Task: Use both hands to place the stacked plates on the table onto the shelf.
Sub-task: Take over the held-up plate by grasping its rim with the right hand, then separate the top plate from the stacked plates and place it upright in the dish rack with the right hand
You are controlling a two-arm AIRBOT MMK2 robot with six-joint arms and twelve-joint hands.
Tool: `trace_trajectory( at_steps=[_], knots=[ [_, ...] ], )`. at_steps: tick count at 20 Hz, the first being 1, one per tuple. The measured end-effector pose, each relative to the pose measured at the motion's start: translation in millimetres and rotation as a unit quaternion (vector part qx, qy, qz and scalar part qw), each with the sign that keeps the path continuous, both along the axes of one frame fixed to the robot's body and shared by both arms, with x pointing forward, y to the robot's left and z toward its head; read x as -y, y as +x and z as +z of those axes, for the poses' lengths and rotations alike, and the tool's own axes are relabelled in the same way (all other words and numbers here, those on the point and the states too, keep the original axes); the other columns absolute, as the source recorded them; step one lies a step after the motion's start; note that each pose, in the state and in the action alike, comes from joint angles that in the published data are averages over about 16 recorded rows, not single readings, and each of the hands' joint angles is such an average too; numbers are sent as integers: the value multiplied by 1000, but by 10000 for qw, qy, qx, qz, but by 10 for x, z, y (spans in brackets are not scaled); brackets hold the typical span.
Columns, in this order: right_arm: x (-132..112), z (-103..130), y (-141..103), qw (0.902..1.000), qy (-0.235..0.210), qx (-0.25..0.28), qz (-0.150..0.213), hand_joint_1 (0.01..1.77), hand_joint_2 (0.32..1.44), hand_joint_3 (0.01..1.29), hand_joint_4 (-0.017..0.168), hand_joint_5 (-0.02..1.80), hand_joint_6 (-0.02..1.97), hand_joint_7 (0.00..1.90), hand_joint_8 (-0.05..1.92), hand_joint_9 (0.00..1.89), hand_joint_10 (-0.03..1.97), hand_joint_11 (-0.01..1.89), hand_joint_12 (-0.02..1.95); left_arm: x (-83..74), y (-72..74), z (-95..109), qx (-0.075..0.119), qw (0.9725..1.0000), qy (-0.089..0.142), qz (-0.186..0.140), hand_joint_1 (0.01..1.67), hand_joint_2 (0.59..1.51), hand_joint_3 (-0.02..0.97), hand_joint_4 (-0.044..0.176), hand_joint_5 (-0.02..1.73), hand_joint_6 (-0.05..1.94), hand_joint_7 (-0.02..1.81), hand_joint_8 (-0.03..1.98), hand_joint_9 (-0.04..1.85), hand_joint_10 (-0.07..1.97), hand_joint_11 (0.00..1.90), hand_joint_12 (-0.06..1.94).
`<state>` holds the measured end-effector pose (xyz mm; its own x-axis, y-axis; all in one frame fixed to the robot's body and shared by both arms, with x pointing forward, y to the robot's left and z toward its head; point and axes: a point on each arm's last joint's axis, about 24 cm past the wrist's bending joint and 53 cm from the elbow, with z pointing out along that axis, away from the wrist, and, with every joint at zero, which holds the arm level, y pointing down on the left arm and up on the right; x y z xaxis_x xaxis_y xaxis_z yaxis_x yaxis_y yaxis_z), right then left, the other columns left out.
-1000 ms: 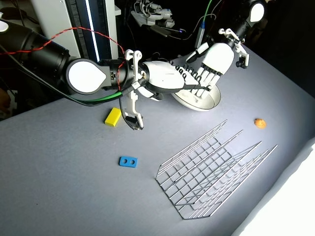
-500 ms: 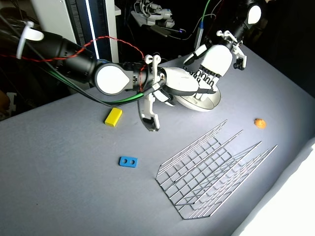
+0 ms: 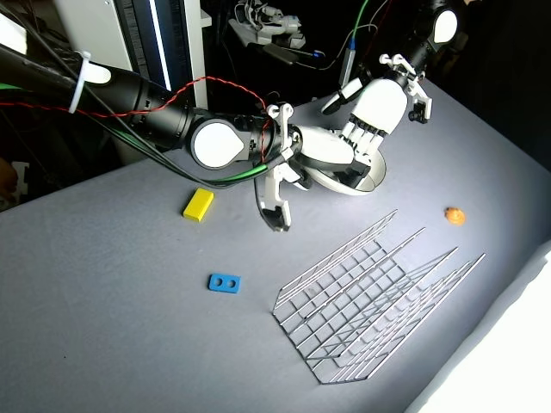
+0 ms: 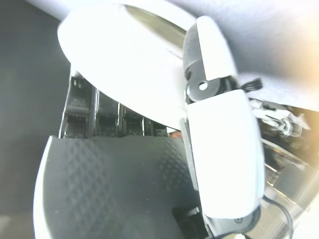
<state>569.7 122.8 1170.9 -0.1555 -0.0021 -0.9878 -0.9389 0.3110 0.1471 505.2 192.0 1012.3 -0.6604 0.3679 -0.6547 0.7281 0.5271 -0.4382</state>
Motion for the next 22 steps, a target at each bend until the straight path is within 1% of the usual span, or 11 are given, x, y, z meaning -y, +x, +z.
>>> trace_trajectory(
  at_steps=[2,4,7,10,13,17,20,22],
  knots=[
    [-18,7,-12,10000,24,25,29,1106,1058,18,-2,594,553,676,391,644,563,344,1462,13,35,35,43,10000,-43,27,20,1153,5,-4,109,-16,79,-5,64,11,18,4],
    [-31,19,-28,10000,56,36,59,1101,1044,16,-2,650,688,756,522,731,658,409,1535,26,90,94,112,9999,-105,73,20,1154,5,-3,112,-11,85,-4,67,11,19,4],
    [-37,44,-52,9999,107,47,96,1103,1023,14,-1,681,879,810,722,807,741,495,1539,22,213,226,279,9993,-202,174,20,1154,5,-1,114,-3,93,-3,67,11,21,4],
    [-30,71,-81,9998,149,51,127,1106,1009,14,3,692,1024,831,900,840,784,534,1540,-8,364,389,502,9979,-288,285,20,1154,6,1,122,5,102,-2,68,10,22,4],
    [-8,117,-114,9997,204,61,156,1110,1010,13,5,703,1089,846,1008,840,800,536,1542,-76,520,565,757,9958,-343,391,20,1154,6,4,126,14,105,0,67,11,22,4],
    [33,226,-165,9993,323,78,191,1120,1015,13,8,729,1149,874,1101,840,792,534,1542,-212,697,780,1070,9923,-363,513,19,1153,6,6,119,19,100,1,65,11,22,3],
    [83,352,-201,9987,456,98,206,1130,1025,13,12,752,1171,893,1117,843,794,529,1542,-324,781,888,1246,9901,-318,554,19,1152,6,7,115,19,100,1,64,10,23,4],
    [121,447,-220,9982,560,107,206,1137,1036,13,15,769,1185,898,1114,840,797,524,1542,-380,810,928,1319,9893,-283,550,19,1152,6,7,114,19,98,0,63,10,24,4]
  ],
)
